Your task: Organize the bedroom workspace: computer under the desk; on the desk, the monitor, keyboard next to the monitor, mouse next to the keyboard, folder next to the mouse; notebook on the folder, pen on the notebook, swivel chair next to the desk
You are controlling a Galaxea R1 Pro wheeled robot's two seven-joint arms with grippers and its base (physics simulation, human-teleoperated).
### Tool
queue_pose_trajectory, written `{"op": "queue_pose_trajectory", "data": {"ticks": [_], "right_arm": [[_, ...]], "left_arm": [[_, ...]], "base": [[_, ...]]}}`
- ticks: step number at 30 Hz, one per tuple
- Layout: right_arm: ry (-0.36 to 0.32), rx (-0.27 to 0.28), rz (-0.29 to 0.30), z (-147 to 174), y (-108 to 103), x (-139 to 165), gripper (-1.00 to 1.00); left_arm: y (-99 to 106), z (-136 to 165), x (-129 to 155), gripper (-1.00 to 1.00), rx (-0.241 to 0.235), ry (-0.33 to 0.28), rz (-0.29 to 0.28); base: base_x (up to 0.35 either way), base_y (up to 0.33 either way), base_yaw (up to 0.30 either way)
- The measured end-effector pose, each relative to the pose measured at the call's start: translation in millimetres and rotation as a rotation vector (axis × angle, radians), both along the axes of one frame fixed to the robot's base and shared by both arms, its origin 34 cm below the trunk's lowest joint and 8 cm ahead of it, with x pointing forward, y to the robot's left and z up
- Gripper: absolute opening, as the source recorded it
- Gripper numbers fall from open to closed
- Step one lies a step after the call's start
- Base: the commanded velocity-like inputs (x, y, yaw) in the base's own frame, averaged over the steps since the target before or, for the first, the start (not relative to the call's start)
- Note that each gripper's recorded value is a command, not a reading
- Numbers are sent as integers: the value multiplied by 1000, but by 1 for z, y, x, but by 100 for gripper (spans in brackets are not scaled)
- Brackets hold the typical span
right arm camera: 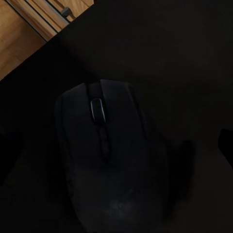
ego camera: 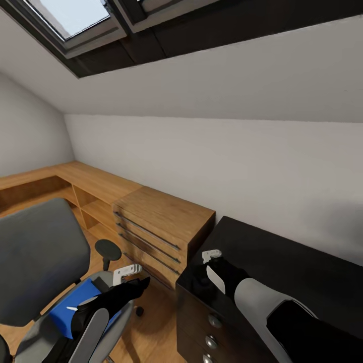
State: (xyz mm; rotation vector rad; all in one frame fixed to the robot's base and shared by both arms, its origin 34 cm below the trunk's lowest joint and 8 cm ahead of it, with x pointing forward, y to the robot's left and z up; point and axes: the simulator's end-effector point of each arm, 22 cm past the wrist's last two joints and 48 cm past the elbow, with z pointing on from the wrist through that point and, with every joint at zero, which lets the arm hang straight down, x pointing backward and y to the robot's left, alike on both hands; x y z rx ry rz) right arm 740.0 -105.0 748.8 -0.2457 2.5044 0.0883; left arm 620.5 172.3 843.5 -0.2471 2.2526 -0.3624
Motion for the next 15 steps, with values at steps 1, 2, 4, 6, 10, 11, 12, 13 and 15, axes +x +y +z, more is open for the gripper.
{"op": "queue_pose_trajectory", "data": {"ticks": [1,2,4,6,10,11,12,13,15], "right_arm": [[0,0,0,-2,0,0,100],[0,0,0,-3,0,0,100],[0,0,0,-6,0,0,100],[0,0,0,-6,0,0,100],[0,0,0,-6,0,0,100],[0,0,0,-6,0,0,100],[0,0,0,-6,0,0,100],[0,0,0,-6,0,0,100],[0,0,0,-6,0,0,100]], "left_arm": [[0,-2,0,100,0,0,0],[0,-3,0,100,0,0,0],[0,-6,0,100,0,-1,0],[0,-6,0,100,0,-1,0],[0,-6,0,100,0,-1,0],[0,-6,0,100,0,-1,0],[0,-6,0,100,0,-1,0],[0,-6,0,100,0,0,0],[0,-6,0,100,0,0,0]], "base": [[0,0,0],[0,0,0],[0,0,0],[0,0,0],[0,0,0],[0,0,0],[0,0,0],[0,0,0],[0,0,0]]}}
